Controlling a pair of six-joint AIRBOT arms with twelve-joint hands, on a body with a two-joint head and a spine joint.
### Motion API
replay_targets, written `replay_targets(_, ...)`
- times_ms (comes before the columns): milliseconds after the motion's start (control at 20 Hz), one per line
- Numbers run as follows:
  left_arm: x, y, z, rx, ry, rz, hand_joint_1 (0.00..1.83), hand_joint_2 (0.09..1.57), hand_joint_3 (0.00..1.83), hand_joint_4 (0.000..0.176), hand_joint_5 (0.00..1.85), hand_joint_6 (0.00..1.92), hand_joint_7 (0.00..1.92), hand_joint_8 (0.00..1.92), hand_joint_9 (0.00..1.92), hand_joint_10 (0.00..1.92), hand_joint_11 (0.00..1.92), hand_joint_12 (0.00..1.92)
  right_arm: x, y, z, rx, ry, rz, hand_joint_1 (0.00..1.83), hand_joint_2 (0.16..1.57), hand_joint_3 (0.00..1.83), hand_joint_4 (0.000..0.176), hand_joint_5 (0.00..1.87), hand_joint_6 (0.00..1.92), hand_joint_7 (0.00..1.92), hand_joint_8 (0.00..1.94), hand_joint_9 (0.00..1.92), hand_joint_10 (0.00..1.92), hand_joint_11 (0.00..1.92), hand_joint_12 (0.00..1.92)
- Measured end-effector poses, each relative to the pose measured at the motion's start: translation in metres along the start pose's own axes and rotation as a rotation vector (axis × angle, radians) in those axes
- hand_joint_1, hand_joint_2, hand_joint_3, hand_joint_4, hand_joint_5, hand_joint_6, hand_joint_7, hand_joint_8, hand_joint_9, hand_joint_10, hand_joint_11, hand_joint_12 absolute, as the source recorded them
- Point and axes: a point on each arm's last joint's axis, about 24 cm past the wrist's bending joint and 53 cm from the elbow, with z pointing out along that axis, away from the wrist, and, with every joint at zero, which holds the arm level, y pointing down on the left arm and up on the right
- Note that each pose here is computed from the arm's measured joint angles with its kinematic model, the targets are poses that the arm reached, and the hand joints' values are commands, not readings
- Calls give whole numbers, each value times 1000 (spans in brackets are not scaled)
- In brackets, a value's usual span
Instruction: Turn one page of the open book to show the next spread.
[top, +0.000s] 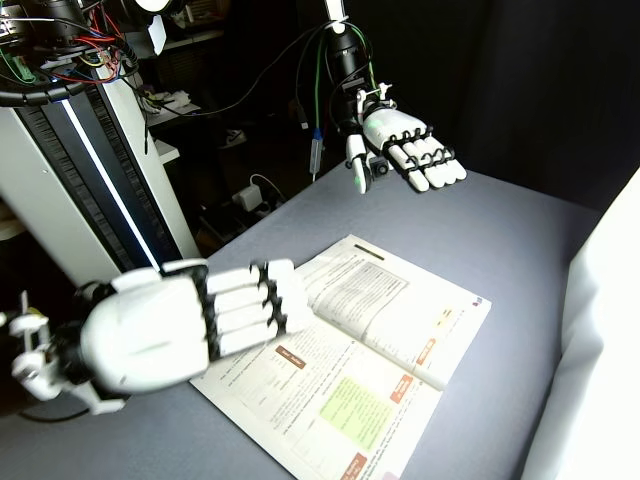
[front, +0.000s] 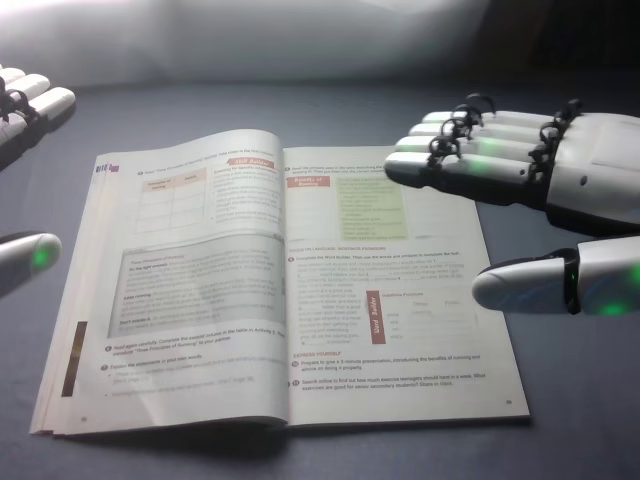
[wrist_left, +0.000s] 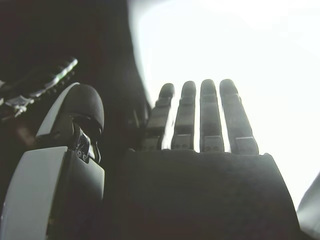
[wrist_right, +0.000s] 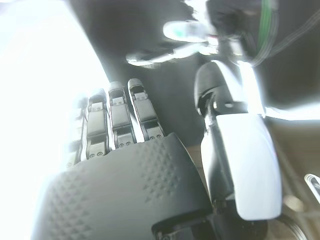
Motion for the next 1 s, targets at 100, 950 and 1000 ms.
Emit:
replay_targets(100, 5, 0, 1, 8, 3, -22, 0, 1392, 0, 0, 0, 0, 0, 0, 0, 0, 0, 0, -4, -9, -7, 39, -36, 6, 0, 1228, 0, 0, 0, 0, 0, 0, 0, 0, 0, 0)
replay_targets(950, 9, -16, 5, 78, 2, -63, 153, 1309, 0, 0, 0, 0, 0, 0, 0, 0, 0, 0, -55, -17, -66, 68, -339, 74, 99, 1290, 0, 0, 0, 0, 0, 0, 0, 0, 0, 0)
replay_targets(1000, 8, -16, 5, 78, 0, -63, 153, 1309, 0, 0, 0, 0, 0, 0, 0, 0, 0, 0, -55, -14, -66, 58, -344, 75, 99, 1290, 0, 0, 0, 0, 0, 0, 0, 0, 0, 0)
